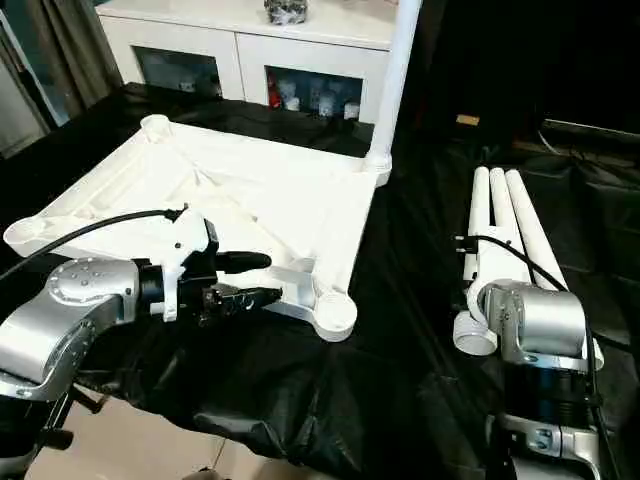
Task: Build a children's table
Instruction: Pick table leg
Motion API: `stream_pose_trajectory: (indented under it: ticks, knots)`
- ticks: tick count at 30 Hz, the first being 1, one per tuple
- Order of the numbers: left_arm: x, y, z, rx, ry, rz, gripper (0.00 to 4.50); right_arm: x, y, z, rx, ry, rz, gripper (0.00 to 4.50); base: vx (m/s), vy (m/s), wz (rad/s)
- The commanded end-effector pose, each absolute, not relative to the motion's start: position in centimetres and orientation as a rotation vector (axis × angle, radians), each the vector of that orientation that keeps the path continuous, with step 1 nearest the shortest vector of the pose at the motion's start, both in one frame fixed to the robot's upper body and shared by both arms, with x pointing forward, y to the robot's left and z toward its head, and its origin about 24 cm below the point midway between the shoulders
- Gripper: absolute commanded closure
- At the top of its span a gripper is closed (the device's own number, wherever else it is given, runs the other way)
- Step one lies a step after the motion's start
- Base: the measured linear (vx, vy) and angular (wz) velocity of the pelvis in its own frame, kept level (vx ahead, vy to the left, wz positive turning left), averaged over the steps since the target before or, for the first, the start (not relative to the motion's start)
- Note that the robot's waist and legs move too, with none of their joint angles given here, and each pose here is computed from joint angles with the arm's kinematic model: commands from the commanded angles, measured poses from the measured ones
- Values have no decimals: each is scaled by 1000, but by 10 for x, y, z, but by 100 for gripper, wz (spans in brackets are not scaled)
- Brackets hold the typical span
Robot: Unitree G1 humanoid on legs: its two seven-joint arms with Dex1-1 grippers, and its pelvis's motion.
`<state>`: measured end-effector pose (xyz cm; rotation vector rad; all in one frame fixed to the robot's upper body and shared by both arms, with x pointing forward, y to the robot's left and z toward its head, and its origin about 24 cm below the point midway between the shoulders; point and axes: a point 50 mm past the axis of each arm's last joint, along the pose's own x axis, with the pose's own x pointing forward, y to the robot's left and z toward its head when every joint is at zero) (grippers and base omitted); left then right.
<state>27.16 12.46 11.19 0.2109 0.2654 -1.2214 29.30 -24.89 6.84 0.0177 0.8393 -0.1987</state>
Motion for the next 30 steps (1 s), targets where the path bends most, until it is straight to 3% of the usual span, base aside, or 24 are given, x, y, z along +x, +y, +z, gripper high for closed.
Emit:
stream_pose_trajectory:
  ticks: [1, 5, 7, 12, 18, 24, 27, 28, 29, 30]
  knots:
    - [272, 124, 115, 224, 265, -1245, 110, 291, -248, 60, 70, 880, -180, 165, 0, 0, 0]
    - [272, 124, 116, 227, 268, -1259, 90, 291, -250, 56, 118, 894, -182, 183, 0, 0, 0]
    - [272, 124, 118, 232, 267, -1262, 64, 291, -253, 53, 145, 898, -184, 218, 0, 0, 0]
    - [276, 126, 118, 259, 269, -1264, 34, 291, -258, 47, 169, 904, -194, 255, 0, 0, 0]
    - [287, 124, 126, 244, 200, -1198, 0, 294, -258, 48, 192, 840, -195, 262, 0, 0, 0]
    - [303, 119, 133, 189, 132, -1101, 0, 302, -256, 54, 287, 692, -155, 263, 0, 0, 0]
    - [313, 115, 137, 142, 110, -1042, 0, 308, -255, 66, 382, 534, -132, 263, 0, 0, 0]
    - [319, 109, 144, 78, 79, -1025, 0, 311, -254, 79, 454, 400, -93, 263, 0, 0, 0]
    - [319, 109, 145, 71, 76, -1024, 0, 311, -254, 80, 460, 388, -90, 263, 0, 0, 0]
    - [322, 103, 152, 16, 46, -1034, 0, 312, -253, 91, 515, 283, -48, 263, 0, 0, 0]
